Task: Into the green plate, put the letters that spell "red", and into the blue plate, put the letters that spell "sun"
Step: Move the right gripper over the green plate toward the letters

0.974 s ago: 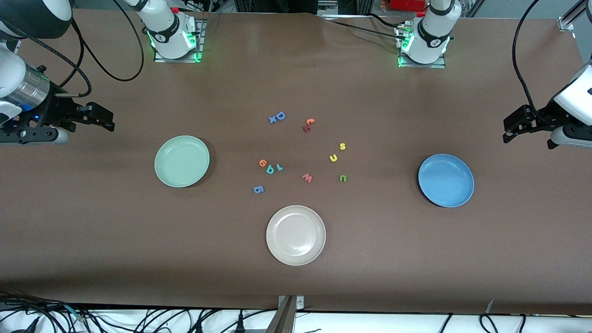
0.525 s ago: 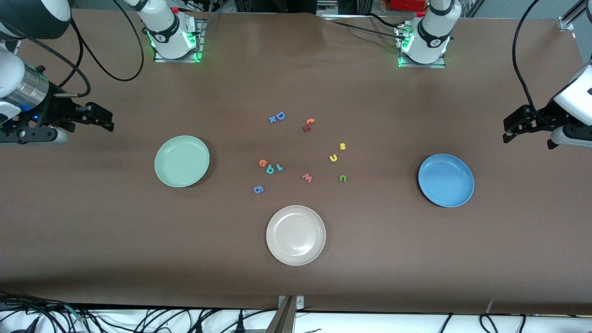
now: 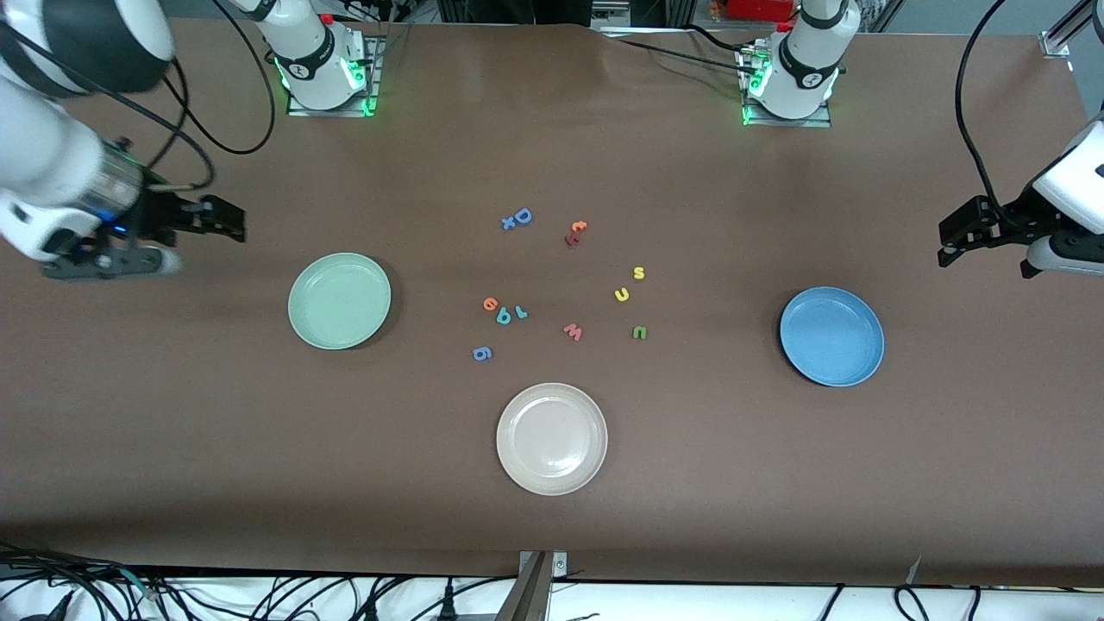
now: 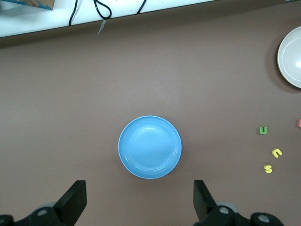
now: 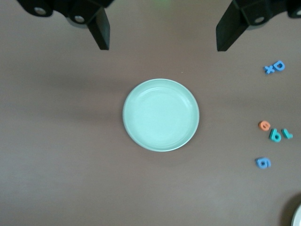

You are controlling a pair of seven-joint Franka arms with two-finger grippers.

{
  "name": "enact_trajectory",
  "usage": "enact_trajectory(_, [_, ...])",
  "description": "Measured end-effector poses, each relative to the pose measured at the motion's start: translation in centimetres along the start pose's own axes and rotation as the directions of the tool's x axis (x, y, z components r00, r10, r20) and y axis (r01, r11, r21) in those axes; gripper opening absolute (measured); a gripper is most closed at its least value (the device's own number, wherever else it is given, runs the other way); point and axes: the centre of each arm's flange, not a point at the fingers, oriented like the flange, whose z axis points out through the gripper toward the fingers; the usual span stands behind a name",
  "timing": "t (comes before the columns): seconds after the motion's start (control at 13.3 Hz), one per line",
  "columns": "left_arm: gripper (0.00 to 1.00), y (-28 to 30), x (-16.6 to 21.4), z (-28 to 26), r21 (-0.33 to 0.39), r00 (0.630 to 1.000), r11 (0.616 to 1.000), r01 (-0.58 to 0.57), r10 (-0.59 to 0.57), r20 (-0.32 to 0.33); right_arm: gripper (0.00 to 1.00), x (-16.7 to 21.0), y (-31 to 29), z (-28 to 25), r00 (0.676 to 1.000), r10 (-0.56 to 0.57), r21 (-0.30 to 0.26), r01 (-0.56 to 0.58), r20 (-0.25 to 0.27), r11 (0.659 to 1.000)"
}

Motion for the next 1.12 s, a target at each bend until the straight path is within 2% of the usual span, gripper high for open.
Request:
enact_trajectory(0.15, [1.0, 0.0, 0.0, 0.0, 0.0, 1.0, 1.0, 0.0, 0.0, 0.0, 1.0, 2.4, -3.7, 4.0, 1.0, -0.026, -0.006, 0.026, 0.007, 1.0])
enact_trajectory(0.22, [1.0, 0.0, 0.0, 0.0, 0.0, 1.0, 1.0, 0.0, 0.0, 0.0, 1.0, 3.4, -5.5, 5.9, 1.0, 0.007, -0.009, -0.007, 0.006, 1.0])
enact_trajectory(0.37, [1.0, 0.0, 0.1, 0.2, 0.0, 1.0, 1.0, -0.001, 0.001, 0.005, 1.0, 4.8, -10.3, 9.1, 0.992, 0.124, -0.009, -0.124, -0.022, 0.992])
enact_trajectory(0.6, [1.0, 0.1, 0.6, 1.7, -0.002, 1.0, 1.0, -0.003, 0.003, 0.031, 1.0, 5.3, -18.9, 13.1, 0.954, 0.287, 0.025, -0.285, -0.091, 0.958])
enact_trajectory(0.9, [1.0, 0.2, 1.0, 5.1, -0.01, 0.993, 1.0, -0.004, 0.005, 0.115, 1.0, 5.3, -25.4, 19.0, 0.909, 0.4, 0.06, -0.396, -0.112, 0.916])
enact_trajectory(1.12, [1.0, 0.3, 1.7, 9.2, -0.015, 0.981, 1.0, -0.002, 0.005, 0.193, 0.98, 6.1, -28.2, 23.7, 0.88, 0.442, 0.091, -0.433, -0.174, 0.897])
